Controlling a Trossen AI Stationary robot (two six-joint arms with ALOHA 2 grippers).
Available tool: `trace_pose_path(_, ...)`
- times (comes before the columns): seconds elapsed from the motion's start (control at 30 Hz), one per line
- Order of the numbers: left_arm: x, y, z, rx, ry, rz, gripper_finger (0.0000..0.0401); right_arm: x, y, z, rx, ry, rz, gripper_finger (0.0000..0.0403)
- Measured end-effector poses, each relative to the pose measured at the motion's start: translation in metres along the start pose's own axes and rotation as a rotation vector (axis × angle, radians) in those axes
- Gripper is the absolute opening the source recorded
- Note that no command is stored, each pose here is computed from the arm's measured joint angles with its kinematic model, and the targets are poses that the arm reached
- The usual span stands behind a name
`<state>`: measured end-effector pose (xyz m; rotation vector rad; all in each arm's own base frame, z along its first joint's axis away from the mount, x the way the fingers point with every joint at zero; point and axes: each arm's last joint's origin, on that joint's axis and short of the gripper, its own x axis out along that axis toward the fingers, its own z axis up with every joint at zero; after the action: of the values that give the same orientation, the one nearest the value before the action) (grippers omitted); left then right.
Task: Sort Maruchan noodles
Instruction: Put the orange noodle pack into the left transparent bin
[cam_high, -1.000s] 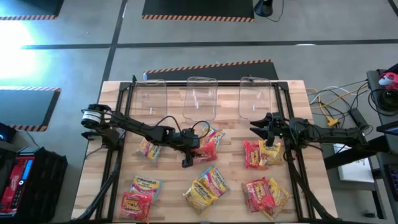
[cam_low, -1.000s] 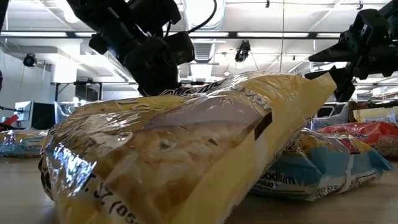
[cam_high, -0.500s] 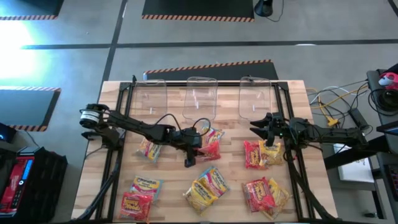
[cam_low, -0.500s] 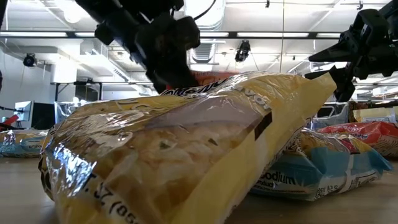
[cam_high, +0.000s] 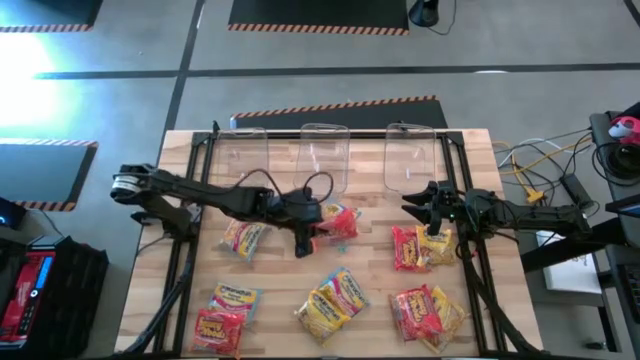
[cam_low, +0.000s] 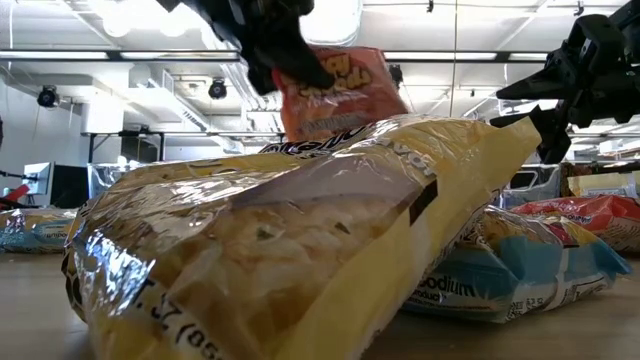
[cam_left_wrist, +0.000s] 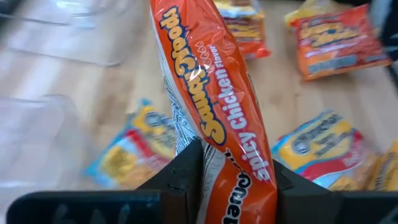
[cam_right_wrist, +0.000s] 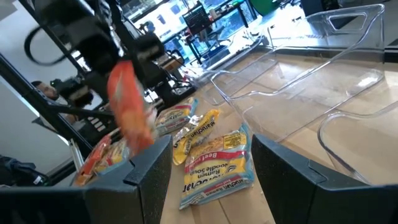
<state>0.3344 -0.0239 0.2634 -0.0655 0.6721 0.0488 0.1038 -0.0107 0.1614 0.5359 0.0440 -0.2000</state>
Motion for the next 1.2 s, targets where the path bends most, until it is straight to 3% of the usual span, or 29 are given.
trace_pose_path(0.17, -0.03, 0.026, 0.015, 0.038, 0.028, 0.073, 0.0075, 0.0, 0.0, 0.0, 0.0, -0.001, 0.0, 0.0208)
trace_pose_path(0.4, -0.076, 0.075, 0.019, 0.121, 0.063, 0.197, 0.0075, 0.0, 0.0, 0.0, 0.0, 0.0, 0.0, 0.0208)
trace_pose_path(0.77, -0.126, 0.141, -0.021, 0.075, 0.187, 0.4, 0.0075, 0.0, 0.0, 0.0, 0.0, -0.001, 0.0, 0.0208)
trace_pose_path(0.97, -0.134, 0.166, -0.046, 0.057, 0.314, 0.452, 0.0075, 0.0, 0.0, 0.0, 0.0, 0.0, 0.0, 0.0208)
trace_pose_path(1.2, -0.143, 0.194, -0.058, -0.049, 0.346, 0.537, 0.0075, 0.0, 0.0, 0.0, 0.0, 0.0, 0.0, 0.0208)
